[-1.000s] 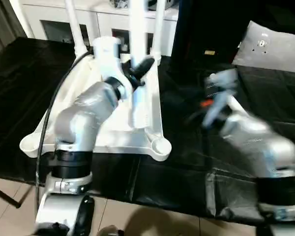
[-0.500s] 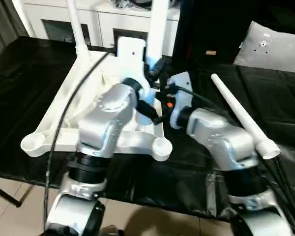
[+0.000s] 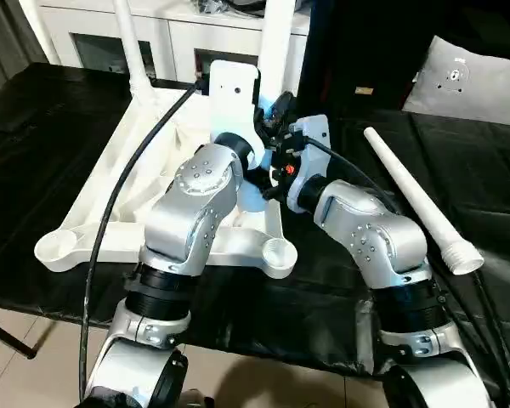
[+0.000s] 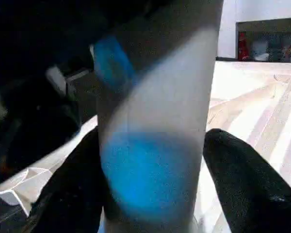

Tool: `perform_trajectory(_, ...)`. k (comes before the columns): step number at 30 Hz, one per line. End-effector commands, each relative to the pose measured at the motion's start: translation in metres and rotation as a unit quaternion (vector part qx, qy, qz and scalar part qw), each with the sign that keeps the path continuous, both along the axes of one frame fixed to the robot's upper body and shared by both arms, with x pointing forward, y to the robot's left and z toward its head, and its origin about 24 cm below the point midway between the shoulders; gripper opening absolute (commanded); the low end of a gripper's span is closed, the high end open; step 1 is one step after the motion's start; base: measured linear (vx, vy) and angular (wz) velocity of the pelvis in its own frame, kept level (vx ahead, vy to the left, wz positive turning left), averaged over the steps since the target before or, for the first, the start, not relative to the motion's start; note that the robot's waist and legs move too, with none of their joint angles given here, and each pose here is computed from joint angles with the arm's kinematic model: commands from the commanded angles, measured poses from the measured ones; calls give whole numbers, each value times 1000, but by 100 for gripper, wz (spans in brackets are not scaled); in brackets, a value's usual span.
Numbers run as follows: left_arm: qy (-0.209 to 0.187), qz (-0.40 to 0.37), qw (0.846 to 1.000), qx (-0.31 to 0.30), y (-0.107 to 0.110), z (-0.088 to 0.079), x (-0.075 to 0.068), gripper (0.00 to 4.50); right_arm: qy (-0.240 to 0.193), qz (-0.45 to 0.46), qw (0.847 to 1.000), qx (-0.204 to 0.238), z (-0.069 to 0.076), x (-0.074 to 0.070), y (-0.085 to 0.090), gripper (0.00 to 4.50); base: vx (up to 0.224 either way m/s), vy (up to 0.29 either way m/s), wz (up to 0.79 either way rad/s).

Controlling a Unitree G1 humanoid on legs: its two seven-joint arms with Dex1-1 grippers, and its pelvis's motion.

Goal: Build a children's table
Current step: Pick table leg

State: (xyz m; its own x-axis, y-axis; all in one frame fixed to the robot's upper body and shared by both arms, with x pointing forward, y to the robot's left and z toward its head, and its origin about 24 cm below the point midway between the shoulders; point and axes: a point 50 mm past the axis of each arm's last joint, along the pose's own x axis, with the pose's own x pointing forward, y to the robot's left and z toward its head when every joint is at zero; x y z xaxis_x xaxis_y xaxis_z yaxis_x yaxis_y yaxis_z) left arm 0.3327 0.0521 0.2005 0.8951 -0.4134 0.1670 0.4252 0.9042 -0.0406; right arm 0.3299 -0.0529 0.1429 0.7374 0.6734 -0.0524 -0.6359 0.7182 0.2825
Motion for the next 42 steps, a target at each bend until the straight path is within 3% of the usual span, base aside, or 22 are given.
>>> perform_trajectory(1,-12,4,1000,4,-2,2,-3,187,6,-19,1000,8,-2,3,-7,275,0,0,0)
perform_trajectory(10,-10,6,1000,-10,-2,0,-7,187,17,-7,1000,10,-9,-1,-4,198,0,0,0)
perform_trajectory(19,-15,-9,1000,-17,-6,1,-11,187,18,-8,1000,4,-12,-2,-6,190,0,0,0)
perform_trajectory(22,-18,-21,999,-24,-8,2,-13,257,17,-8,1000,3,-13,-2,-6,190,0,0,0)
perform_trajectory(26,-19,-22,999,-30,-6,2,-13,266,12,-6,1000,-1,-12,-2,-6,190,0,0,0)
perform_trajectory(35,-20,-50,997,-49,7,6,-9,339,-15,18,1000,-14,-10,0,-19,189,0,0,0)
perform_trajectory(39,-40,-96,993,-57,14,11,-9,375,-25,62,998,-20,-10,-3,-30,189,0,0,0)
perform_trajectory(42,-24,-170,983,-59,21,6,-12,397,-38,125,991,-16,-10,-8,-41,189,0,0,0)
